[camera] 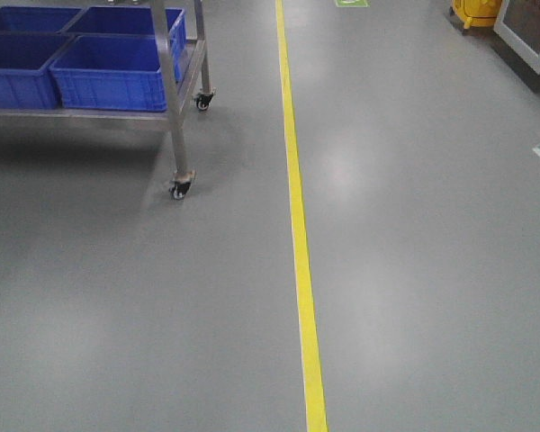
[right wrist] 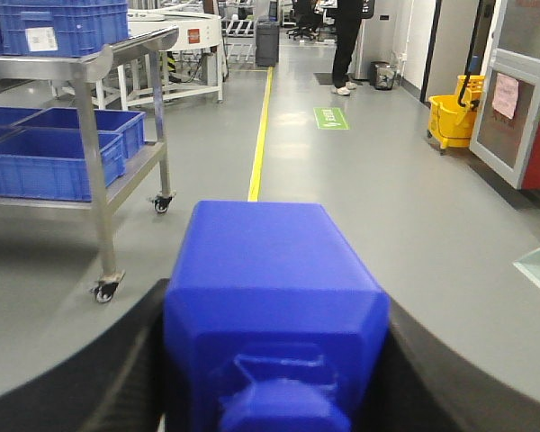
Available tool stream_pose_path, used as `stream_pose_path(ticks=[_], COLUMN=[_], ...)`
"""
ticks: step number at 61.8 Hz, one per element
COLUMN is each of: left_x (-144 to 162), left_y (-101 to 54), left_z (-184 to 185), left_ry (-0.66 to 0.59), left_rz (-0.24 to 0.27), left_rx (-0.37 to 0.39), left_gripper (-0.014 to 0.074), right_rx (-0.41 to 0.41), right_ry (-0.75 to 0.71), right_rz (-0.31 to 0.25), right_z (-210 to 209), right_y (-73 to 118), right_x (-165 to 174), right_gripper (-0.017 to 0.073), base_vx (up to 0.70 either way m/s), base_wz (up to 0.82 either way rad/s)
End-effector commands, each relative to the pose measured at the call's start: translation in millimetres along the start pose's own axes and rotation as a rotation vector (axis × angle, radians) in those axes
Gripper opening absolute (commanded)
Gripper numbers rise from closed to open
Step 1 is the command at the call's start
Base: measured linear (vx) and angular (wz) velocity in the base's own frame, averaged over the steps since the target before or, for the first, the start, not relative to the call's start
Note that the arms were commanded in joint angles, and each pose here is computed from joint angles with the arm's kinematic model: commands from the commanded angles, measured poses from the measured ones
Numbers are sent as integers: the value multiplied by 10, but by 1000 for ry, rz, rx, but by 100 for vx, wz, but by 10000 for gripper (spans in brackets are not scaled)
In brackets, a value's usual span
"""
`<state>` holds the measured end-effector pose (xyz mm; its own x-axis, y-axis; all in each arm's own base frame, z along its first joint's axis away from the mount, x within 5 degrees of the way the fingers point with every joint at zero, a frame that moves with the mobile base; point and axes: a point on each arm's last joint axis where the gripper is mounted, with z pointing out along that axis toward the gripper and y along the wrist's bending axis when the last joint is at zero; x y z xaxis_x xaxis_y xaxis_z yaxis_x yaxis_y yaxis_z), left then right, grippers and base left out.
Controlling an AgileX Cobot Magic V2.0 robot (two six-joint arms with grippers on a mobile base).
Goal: Pour parts from conveyor to right shelf
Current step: 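Drive along the yellow-lined aisle carrying the blue part, then turn into the shelf aisle and drive between the blue bin racks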
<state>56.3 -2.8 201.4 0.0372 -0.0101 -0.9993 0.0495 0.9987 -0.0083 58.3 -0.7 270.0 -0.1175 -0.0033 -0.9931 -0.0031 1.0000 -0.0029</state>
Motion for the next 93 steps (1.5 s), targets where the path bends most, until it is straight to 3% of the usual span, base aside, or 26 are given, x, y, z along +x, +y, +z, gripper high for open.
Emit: stream_pose_path(ticks=[1, 59, 93], left_x=[29, 29, 29], left_y=[-1, -1, -1], left_z=[-1, -1, -1], left_ry=[-57, -57, -57], left_rz=[-12, -12, -12], left_rx=[6, 6, 6], left_gripper=[-6, -6, -6], right_rx=[0, 1, 1], right_ry=[-101, -99, -98], right_rz=[-13, -13, -14], right_z=[-16, -16, -16], right_y=[2, 1, 1], right_x=[-163, -161, -160], right_gripper=[-9, -9, -9], base_vx=[79, 67, 42], base_wz=[-4, 16, 88])
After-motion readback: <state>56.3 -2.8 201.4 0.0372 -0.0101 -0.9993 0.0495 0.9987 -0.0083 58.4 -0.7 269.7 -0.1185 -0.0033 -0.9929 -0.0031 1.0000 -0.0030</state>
